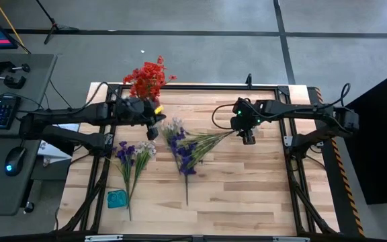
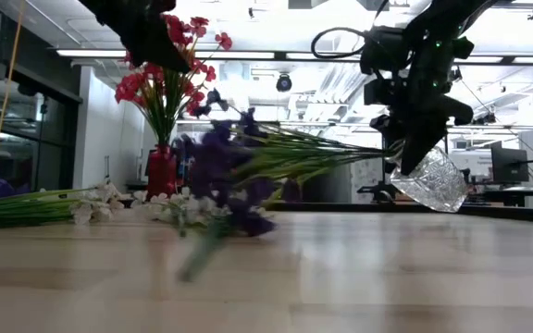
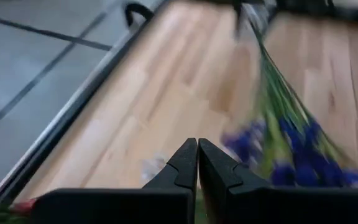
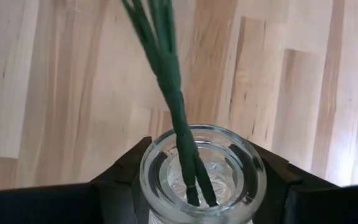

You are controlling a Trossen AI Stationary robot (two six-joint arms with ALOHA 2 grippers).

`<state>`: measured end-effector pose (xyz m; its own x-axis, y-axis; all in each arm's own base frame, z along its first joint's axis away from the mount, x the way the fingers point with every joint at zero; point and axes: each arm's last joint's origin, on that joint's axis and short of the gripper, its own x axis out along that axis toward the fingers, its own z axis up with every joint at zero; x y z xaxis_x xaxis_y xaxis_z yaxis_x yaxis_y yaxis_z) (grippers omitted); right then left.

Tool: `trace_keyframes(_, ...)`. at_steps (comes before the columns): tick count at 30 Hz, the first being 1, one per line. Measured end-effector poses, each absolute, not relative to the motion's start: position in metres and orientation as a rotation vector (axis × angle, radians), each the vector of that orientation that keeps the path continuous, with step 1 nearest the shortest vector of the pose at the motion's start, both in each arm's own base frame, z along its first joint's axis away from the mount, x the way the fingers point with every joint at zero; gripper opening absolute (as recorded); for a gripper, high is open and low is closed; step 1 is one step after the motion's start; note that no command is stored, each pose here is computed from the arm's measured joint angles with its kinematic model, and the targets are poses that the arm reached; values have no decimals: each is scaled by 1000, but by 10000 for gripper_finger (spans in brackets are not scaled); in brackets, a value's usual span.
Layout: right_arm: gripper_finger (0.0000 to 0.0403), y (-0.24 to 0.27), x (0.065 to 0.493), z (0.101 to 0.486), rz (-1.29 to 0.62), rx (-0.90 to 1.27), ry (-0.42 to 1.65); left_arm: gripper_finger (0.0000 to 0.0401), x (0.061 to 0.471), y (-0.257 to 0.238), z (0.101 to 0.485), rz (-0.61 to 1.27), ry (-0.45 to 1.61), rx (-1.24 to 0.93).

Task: Sort flowers into vase by color
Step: Adjust the transparent vase

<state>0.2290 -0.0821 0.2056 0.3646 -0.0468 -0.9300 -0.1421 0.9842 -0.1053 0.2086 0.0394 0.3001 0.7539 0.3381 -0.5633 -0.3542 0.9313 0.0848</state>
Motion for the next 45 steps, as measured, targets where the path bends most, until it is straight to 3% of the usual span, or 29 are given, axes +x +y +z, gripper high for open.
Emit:
trace_keyframes(6,169,-83,230,206,60,-186,1184,0,237,34,294,244,694,162)
trace_keyframes(10,169,-83,230,206,57,-182,1183,0,259,33,280,118,904,270)
trace_keyframes(14,169,-83,230,206,55,-179,1182,0,259,25,285,123,1130,390)
trace_keyframes(20,169,-83,232,207,58,-189,1168,0,241,1,268,20,1210,258)
trace_keyframes(30,169,-83,232,207,57,-191,1163,0,254,-43,210,-84,1071,154)
trace_keyframes(35,169,-83,232,207,56,-192,1160,0,259,-49,182,-69,1122,169)
trace_keyframes(45,169,-84,234,208,49,-198,1140,0,291,-45,159,-54,1003,258)
